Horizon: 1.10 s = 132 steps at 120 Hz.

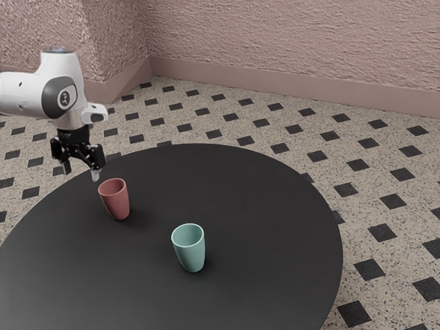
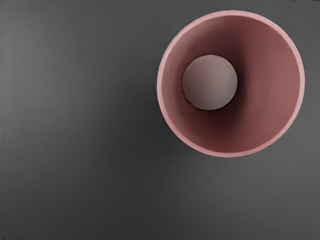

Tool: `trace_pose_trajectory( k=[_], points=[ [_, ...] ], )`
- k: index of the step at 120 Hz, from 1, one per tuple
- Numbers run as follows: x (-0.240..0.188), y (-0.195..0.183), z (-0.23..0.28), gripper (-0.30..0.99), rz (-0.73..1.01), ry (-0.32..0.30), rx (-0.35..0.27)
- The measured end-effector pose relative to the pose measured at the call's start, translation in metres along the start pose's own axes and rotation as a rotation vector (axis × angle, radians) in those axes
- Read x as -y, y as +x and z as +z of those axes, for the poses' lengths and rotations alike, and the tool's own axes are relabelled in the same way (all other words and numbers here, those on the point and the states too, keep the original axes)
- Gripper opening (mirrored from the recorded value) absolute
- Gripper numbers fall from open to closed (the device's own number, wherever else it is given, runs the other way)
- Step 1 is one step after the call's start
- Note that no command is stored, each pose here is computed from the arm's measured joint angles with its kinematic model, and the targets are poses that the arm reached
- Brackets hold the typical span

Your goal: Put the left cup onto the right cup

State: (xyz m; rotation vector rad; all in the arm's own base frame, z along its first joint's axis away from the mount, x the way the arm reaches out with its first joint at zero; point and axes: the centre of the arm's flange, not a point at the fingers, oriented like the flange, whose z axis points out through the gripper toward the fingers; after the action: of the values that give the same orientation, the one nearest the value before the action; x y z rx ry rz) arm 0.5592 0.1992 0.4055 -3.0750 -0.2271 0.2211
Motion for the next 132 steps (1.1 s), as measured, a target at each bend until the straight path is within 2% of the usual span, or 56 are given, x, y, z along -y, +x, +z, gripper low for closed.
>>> trace_pose_trajectory(
  k=[44, 132],
  points=[
    [0.007, 0.009, 0.016, 0.69, -0.03, 0.001, 0.019],
    [0.004, 0.042, 0.026, 0.69, -0.033, 0.016, 0.013]
  ],
)
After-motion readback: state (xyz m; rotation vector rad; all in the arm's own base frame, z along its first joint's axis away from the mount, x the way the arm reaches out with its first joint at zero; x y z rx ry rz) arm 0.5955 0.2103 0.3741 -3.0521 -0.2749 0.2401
